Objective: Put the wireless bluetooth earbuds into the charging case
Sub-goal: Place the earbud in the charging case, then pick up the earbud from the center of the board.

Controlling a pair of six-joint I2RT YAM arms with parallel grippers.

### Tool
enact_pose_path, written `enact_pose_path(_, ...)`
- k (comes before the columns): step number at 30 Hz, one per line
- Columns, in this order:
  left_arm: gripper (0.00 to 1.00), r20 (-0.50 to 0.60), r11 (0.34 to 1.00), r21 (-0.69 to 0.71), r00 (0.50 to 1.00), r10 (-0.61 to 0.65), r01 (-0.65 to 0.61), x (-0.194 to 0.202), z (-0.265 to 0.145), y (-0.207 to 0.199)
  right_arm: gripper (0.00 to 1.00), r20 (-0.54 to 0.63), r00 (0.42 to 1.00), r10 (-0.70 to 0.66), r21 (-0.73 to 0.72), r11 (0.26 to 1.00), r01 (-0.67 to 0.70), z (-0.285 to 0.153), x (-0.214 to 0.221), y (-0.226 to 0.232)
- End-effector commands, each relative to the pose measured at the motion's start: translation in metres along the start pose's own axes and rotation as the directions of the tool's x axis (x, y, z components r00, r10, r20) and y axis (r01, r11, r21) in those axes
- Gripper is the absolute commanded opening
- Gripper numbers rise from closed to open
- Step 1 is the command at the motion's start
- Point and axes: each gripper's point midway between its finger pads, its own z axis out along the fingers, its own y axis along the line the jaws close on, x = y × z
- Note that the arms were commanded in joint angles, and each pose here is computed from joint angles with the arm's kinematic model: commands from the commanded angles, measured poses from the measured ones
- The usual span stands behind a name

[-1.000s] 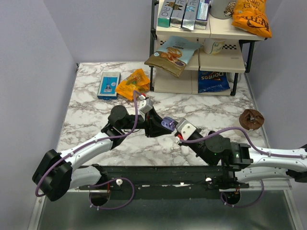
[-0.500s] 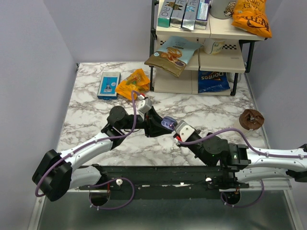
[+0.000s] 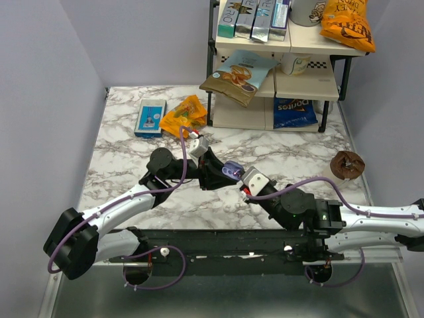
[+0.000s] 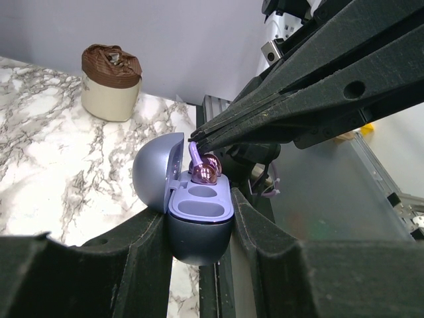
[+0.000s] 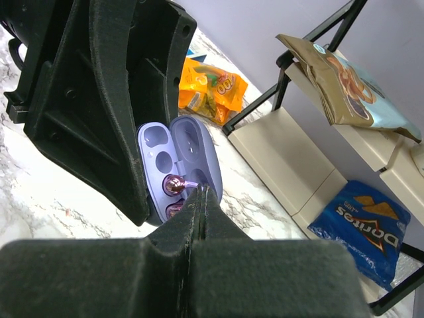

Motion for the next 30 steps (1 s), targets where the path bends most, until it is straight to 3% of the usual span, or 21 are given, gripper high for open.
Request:
enact_pose_path(1, 0.00, 0.051, 0.997, -0.013, 0.996, 0.071, -0.071, -0.014, -0.002, -0.001, 0.01, 0.006, 1.000, 0.012, -0.018, 1.000, -0.012, -0.001, -0.002, 0.006)
enact_pose_path(7, 0.00, 0.054, 0.997, -0.019, 0.996, 0.076, -0.075, -0.014, -0.002, 0.000, 0.01, 0.003, 1.000, 0.000, -0.032, 0.999, 0.000, 0.000, -0.002, 0.012)
enact_pose_path(10, 0.00, 0.054, 0.997, -0.020, 0.995, 0.079, -0.078, -0.015, -0.001, 0.000, 0.08, 0.004, 1.000, 0.000, -0.032, 0.999, 0.000, 0.000, -0.003, 0.011)
enact_pose_path(20, 0.00, 0.050, 0.997, -0.038, 0.996, 0.073, -0.071, -0.010, -0.003, 0.003, 0.47, 0.035, 0.996, 0.080, 0.037, 0.996, -0.081, -0.009, -0.017, -0.013)
enact_pose_path(25, 0.00, 0.050, 0.995, -0.070, 0.996, 0.078, -0.074, -0.005, -0.006, 0.008, 0.51, 0.109, 0.959, 0.260, 0.138, 0.952, -0.273, -0.030, -0.025, -0.060)
enact_pose_path(27, 0.00, 0.056, 0.992, -0.103, 0.995, 0.079, -0.073, -0.002, -0.010, 0.012, 0.50, 0.100, 0.948, 0.302, 0.196, 0.928, -0.317, -0.028, -0.010, -0.079)
enact_pose_path(28, 0.00, 0.060, 0.991, -0.114, 0.995, 0.081, -0.074, -0.001, -0.011, 0.013, 0.49, 0.099, 0.911, 0.401, 0.200, 0.889, -0.413, -0.027, -0.005, -0.083)
enact_pose_path(30, 0.00, 0.071, 0.987, -0.145, 0.994, 0.079, -0.069, 0.003, -0.016, 0.014, 0.48, -0.043, 0.906, 0.420, 0.216, 0.890, -0.402, -0.018, 0.037, -0.084)
